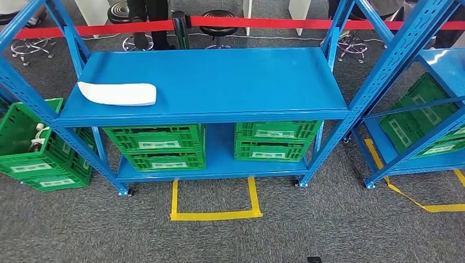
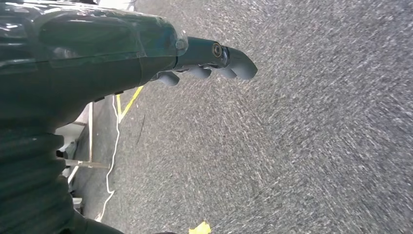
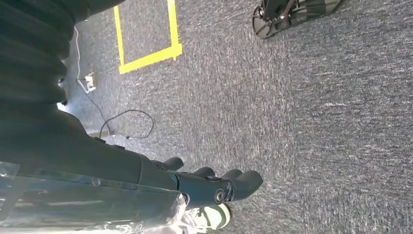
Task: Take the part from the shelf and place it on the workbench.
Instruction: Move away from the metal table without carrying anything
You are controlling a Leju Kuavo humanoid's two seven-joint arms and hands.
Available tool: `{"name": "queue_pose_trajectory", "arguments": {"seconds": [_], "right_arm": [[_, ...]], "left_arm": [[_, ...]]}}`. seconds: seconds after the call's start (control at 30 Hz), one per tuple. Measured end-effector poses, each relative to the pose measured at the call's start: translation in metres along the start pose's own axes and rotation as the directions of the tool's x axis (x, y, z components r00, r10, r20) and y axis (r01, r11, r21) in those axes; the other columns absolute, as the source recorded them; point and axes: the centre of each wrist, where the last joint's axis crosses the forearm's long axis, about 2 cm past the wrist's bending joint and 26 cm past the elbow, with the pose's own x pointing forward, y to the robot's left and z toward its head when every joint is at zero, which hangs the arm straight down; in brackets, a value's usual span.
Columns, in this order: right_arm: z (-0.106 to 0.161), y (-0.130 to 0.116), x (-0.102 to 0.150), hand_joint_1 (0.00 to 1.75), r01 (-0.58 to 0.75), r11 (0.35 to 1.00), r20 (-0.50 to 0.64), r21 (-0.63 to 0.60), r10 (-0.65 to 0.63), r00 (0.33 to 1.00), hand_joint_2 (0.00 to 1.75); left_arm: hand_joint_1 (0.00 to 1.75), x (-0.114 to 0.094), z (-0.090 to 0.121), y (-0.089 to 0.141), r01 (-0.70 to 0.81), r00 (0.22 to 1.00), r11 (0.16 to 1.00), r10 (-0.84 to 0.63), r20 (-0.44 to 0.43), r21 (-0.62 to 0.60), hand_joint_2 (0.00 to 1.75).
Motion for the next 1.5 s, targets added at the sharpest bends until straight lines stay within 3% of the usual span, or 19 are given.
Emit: {"name": "queue_pose_trajectory", "arguments": {"seconds": [0.17, 0.2, 0.3, 0.33, 0.43, 0.5, 0.63, 0.8, 1.23, 1.3, 1.37, 1.43, 1.5], "right_arm": [[0.000, 0.000, 0.000, 0.00, 0.024, 1.000, 0.020, 0.005, -0.025, 0.999, 1.75], [0.000, 0.000, -0.001, 0.00, 0.029, 1.000, 0.035, 0.003, -0.029, 0.999, 1.31], [0.000, 0.000, -0.001, 0.00, 0.033, 0.999, 0.100, -0.003, -0.033, 0.994, 0.00], [0.000, 0.000, -0.001, 0.00, 0.033, 0.999, 0.118, -0.004, -0.033, 0.992, 0.00], [0.000, -0.001, 0.000, 0.00, 0.033, 0.999, 0.145, -0.006, -0.032, 0.989, 0.00], [0.000, -0.001, -0.001, 0.00, 0.032, 0.999, 0.150, -0.011, -0.030, 0.988, 0.00], [0.000, -0.001, -0.001, 0.00, 0.031, 0.999, 0.161, -0.016, -0.028, 0.987, 1.75], [-0.001, -0.001, -0.005, 0.00, 0.002, 1.000, 0.185, -0.002, -0.001, 0.983, 1.75], [-0.003, 0.004, -0.031, 0.00, -0.137, 0.984, 0.209, 0.112, 0.111, 0.972, 1.75], [-0.003, 0.005, -0.035, 0.00, -0.148, 0.980, 0.212, 0.132, 0.118, 0.970, 0.87], [-0.003, 0.006, -0.038, 0.00, -0.157, 0.976, 0.213, 0.151, 0.123, 0.969, 0.00], [-0.002, 0.007, -0.040, 0.00, -0.162, 0.973, 0.215, 0.167, 0.124, 0.969, 0.00], [-0.002, 0.008, -0.042, 0.00, -0.169, 0.968, 0.219, 0.187, 0.127, 0.967, 0.00]], "left_arm": [[0.00, 0.003, 0.001, -0.002, 0.010, 1.000, 1.000, -0.009, 0.028, 0.000, 1.75], [0.00, 0.004, 0.002, -0.002, 0.009, 0.999, 1.000, -0.009, 0.037, 0.001, 1.75], [0.00, 0.005, 0.002, -0.003, -0.004, 0.998, 1.000, 0.004, 0.070, 0.008, 0.44], [0.00, 0.005, 0.002, -0.003, -0.014, 0.997, 1.000, 0.013, 0.080, 0.008, 0.44], [0.00, 0.006, 0.003, -0.004, -0.036, 0.995, 0.999, 0.036, 0.097, 0.005, 1.75], [0.00, 0.006, 0.003, -0.004, -0.035, 0.996, 0.999, 0.035, 0.083, 0.004, 1.75], [0.00, 0.007, 0.003, -0.005, -0.022, 0.998, 1.000, 0.022, 0.059, 0.005, 1.75], [0.00, 0.002, 0.004, -0.008, -0.060, 0.997, 0.998, 0.061, 0.039, -0.019, 1.75], [0.00, -0.024, 0.005, -0.021, -0.349, 0.937, 0.928, 0.342, -0.074, -0.130, 1.75], [0.00, -0.029, 0.005, -0.022, -0.390, 0.920, 0.910, 0.380, -0.090, -0.141, 1.75], [0.00, -0.032, 0.005, -0.023, -0.427, 0.904, 0.892, 0.415, -0.103, -0.148, 0.87], [0.00, -0.036, 0.005, -0.023, -0.456, 0.889, 0.877, 0.443, -0.112, -0.153, 0.00], [0.00, -0.039, 0.005, -0.024, -0.493, 0.869, 0.855, 0.479, -0.122, -0.159, 0.00]]}}
